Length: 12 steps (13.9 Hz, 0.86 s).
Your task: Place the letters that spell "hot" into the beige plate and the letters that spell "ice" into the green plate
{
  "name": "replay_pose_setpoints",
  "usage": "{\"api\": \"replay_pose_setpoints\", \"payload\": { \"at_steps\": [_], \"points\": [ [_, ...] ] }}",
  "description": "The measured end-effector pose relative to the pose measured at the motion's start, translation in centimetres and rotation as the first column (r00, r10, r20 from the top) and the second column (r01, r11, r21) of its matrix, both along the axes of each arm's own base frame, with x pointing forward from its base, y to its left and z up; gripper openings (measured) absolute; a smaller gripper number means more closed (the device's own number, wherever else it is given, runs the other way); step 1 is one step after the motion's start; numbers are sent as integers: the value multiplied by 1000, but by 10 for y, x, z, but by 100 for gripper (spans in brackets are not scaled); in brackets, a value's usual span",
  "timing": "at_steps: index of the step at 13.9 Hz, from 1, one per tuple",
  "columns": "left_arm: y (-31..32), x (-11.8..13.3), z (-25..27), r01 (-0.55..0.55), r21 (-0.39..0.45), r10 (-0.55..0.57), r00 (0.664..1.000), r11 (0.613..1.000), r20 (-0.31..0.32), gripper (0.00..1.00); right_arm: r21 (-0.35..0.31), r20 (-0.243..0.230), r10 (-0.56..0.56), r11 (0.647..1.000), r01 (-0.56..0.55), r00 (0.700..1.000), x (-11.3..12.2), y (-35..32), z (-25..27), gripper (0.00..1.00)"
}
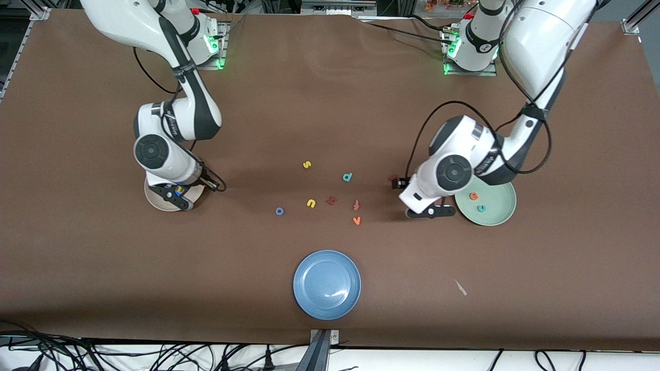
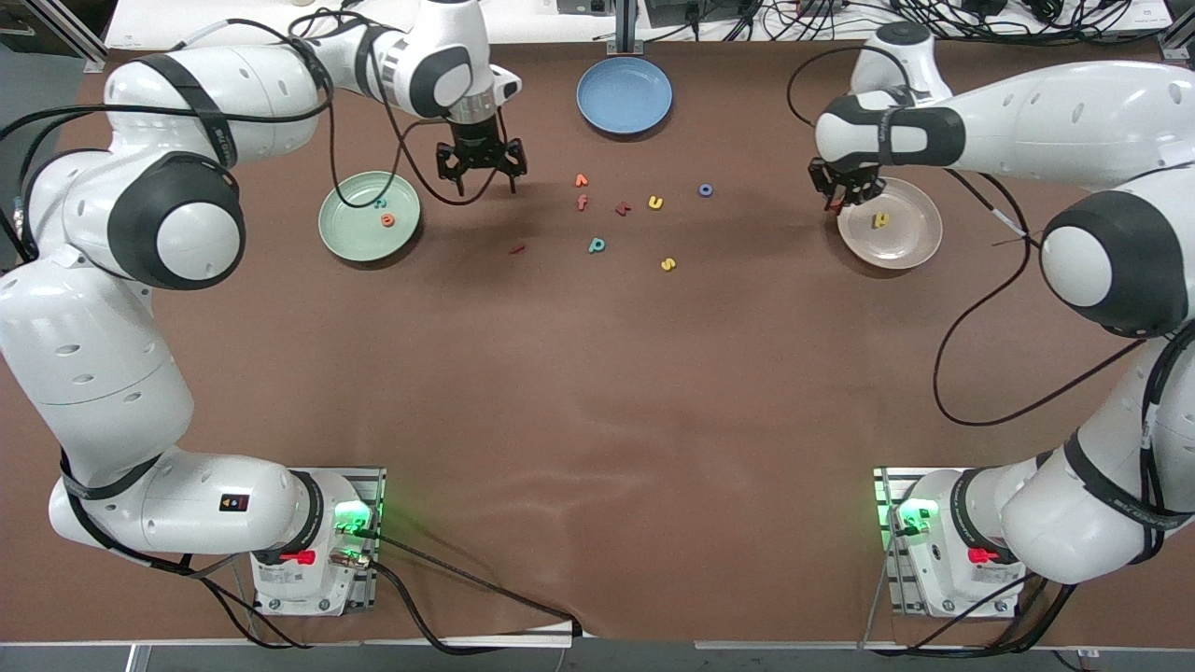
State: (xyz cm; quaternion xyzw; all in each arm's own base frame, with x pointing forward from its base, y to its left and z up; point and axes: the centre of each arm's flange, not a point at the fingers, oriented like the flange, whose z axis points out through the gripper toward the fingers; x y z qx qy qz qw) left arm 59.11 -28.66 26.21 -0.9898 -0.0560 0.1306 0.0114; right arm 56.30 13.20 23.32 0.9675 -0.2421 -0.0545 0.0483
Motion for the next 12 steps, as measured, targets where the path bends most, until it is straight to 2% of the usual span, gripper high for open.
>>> {"api": "replay_pose_setpoints", "payload": {
  "at_steps": [4,5,6,7,8,9,11,12],
  "points": [
    [-23,-15,-18,-143,44,143,990,989,-7,99,7,-7,98,995,-97,995,-15,-60,2,18],
    [-25,-16,-26,-182,42,182,983,982,0,96,8,-6,111,994,-111,994,-16,-67,2,22],
    [-26,-16,-35,-211,32,210,978,977,11,89,8,-6,121,993,-121,993,-15,-71,3,33],
    [-25,-18,-45,-230,16,229,973,973,23,89,9,-5,127,992,-127,992,-15,-71,3,42],
    [-24,-23,-57,-242,2,242,970,970,32,82,10,-4,133,991,-133,991,-15,-68,3,53],
    [-22,-29,-69,-249,-6,250,968,968,34,70,11,1,142,990,-142,990,-14,-62,4,62],
    [-20,-40,-84,-260,-3,260,965,966,26,67,19,19,148,989,-149,989,-11,-44,10,83],
    [-21,-43,-86,-266,1,266,964,964,23,60,24,30,138,990,-138,990,-9,-32,13,94]
  ]
}}
